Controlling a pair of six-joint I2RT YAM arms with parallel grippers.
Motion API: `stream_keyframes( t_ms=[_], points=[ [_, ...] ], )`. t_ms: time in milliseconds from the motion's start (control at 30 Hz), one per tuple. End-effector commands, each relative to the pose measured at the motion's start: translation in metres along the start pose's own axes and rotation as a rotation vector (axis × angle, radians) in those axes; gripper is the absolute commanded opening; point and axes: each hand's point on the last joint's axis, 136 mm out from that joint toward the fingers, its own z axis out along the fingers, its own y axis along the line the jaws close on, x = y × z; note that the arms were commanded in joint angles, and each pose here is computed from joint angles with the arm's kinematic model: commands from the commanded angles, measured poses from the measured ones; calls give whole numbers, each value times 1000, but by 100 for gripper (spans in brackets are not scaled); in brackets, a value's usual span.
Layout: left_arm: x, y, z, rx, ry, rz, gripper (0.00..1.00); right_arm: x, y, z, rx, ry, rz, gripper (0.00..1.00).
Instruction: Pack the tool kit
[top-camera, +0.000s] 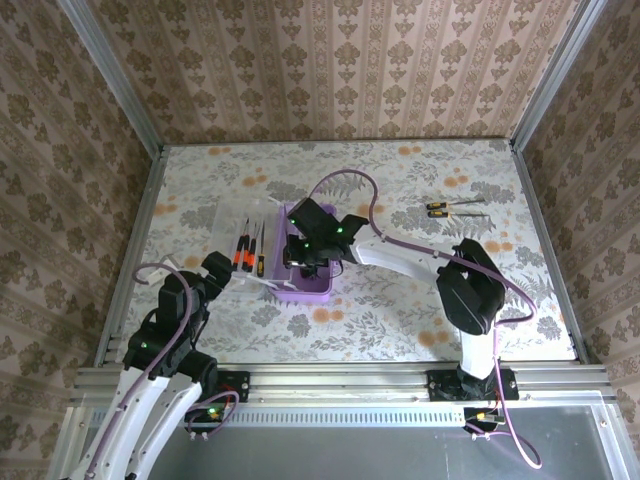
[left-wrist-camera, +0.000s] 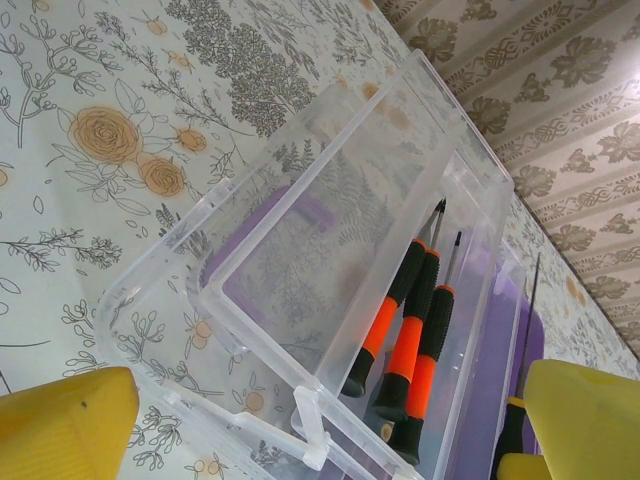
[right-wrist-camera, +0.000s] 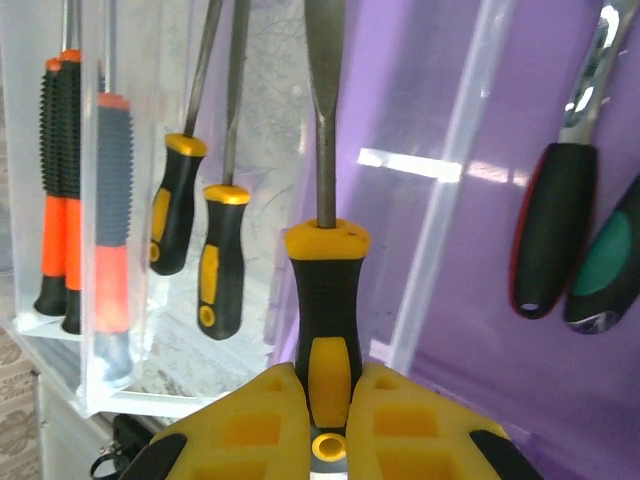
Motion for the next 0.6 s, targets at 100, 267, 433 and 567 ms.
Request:
stream_keyframes(
  t_ms=[100,267,433,567],
  points=[
    [0,-1,-3,5,11,-9,100,6,24,24,-57,58,15,11],
    [0,0,-5,-1,16,-7,100,10,24,37,-56,82,33,13],
    [1,1,-3,0,15,-16,100,10,25,45,-52,100,48,26],
    [1,1,-3,3,12,-13,100,10,29,40,-64,101,46,36]
  ],
)
